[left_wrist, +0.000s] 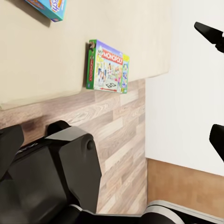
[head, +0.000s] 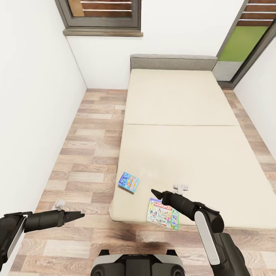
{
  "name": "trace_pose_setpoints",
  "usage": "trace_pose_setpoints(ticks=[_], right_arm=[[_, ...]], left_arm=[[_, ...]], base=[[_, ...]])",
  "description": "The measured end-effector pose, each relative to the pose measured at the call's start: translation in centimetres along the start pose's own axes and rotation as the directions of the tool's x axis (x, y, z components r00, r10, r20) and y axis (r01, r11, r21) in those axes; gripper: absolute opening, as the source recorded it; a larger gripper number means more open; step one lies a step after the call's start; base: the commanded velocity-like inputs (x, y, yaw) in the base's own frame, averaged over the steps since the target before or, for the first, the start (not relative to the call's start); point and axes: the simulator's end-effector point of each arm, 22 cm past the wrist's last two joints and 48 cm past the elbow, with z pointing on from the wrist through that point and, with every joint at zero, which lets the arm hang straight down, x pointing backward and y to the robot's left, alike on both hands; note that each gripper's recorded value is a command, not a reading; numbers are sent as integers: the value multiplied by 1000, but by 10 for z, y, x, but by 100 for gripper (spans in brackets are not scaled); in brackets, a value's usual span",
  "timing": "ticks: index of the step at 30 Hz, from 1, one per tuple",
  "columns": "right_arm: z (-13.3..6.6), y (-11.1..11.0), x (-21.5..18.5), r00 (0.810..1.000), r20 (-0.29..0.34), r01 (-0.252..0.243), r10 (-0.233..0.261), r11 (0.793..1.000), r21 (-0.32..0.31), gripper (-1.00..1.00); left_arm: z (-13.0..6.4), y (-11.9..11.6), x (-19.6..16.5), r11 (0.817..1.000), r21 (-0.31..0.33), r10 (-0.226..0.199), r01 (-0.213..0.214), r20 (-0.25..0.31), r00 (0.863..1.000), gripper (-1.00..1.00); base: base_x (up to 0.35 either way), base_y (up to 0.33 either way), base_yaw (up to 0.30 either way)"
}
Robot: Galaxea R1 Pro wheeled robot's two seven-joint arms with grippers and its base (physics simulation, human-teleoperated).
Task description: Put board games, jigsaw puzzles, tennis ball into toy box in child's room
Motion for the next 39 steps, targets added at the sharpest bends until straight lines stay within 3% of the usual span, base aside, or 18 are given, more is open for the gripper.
trace_pose_setpoints(ticks=[26,39], right_arm=[[-10,11,-16,999,35,26,-25,1000,-4,100],[-16,19,-31,995,87,50,-49,999,-9,100]], left_arm=[[-8,-14,-12,999,2,36,-36,24,999,100],[-12,-21,-17,999,3,54,-54,35,998,100]], base=[[0,0,0],[0,0,0]])
